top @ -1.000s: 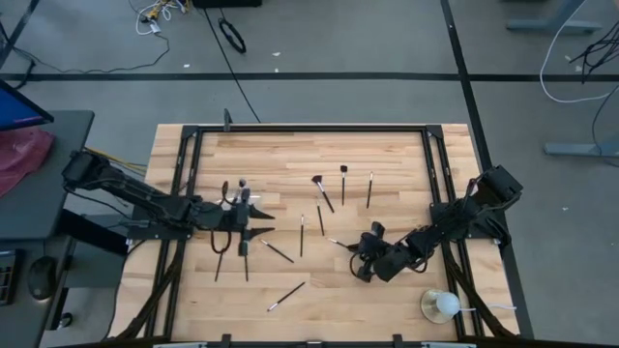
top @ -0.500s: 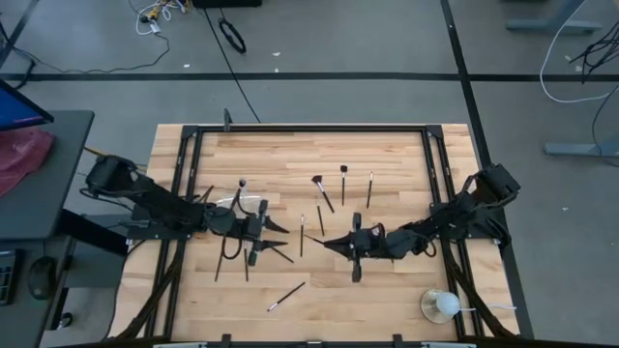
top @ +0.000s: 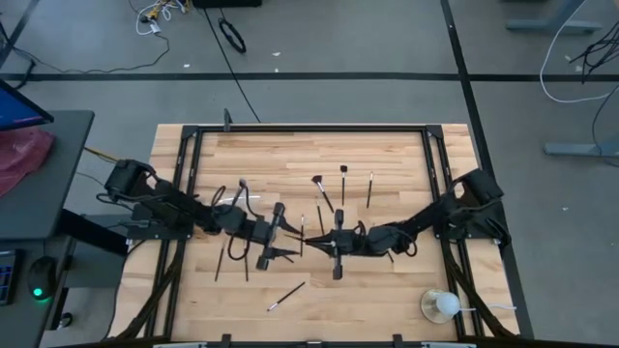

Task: Put items in baskets/containers
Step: Put the black eyeshadow brush into the transparent organizer

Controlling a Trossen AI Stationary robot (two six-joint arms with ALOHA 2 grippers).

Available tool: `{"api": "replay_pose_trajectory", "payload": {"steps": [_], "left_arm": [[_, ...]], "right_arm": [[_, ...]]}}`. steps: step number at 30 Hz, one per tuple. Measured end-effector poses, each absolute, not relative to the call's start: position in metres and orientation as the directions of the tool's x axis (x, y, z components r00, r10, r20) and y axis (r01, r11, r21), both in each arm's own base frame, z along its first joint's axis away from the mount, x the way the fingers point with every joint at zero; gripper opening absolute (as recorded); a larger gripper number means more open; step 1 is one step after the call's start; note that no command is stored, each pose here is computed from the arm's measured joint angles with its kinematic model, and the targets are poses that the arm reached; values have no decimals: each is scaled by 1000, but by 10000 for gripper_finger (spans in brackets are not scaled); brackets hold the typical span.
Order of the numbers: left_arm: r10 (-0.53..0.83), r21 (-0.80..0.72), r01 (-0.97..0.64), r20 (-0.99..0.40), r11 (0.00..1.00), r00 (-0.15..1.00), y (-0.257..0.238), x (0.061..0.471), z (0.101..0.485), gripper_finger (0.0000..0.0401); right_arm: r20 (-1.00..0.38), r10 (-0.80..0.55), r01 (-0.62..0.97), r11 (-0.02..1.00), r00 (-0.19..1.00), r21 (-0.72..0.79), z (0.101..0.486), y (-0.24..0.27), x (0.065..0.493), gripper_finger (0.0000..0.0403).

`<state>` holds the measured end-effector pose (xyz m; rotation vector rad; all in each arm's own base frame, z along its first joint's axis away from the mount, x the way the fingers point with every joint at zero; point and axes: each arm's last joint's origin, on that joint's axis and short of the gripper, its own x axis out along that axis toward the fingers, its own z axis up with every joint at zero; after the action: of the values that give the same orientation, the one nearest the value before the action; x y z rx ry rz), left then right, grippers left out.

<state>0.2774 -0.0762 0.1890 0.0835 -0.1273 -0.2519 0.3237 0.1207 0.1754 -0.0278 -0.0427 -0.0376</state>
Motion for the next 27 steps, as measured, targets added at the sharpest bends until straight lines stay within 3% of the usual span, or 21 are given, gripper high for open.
{"api": "replay_pose_trajectory", "payload": {"steps": [6, 13, 20, 27], "left_arm": [[-256, 114, 240, 148, 964, 955, -78, 278, 193, 152], [-247, 113, 233, 131, 966, 960, -77, 278, 192, 23], [-207, 60, 210, -50, 976, 977, -72, 264, 203, 24], [24, -27, -34, -333, 999, 943, -51, 215, 232, 25]], "right_arm": [[40, -33, 34, 999, 999, -24, 175, 121, 324, 6], [17, -29, 29, 999, 999, -14, 173, 121, 324, 10], [-47, -118, 120, 991, 992, 58, 166, 114, 325, 55], [-127, -182, 194, 977, 975, 87, 158, 101, 328, 105]]}}
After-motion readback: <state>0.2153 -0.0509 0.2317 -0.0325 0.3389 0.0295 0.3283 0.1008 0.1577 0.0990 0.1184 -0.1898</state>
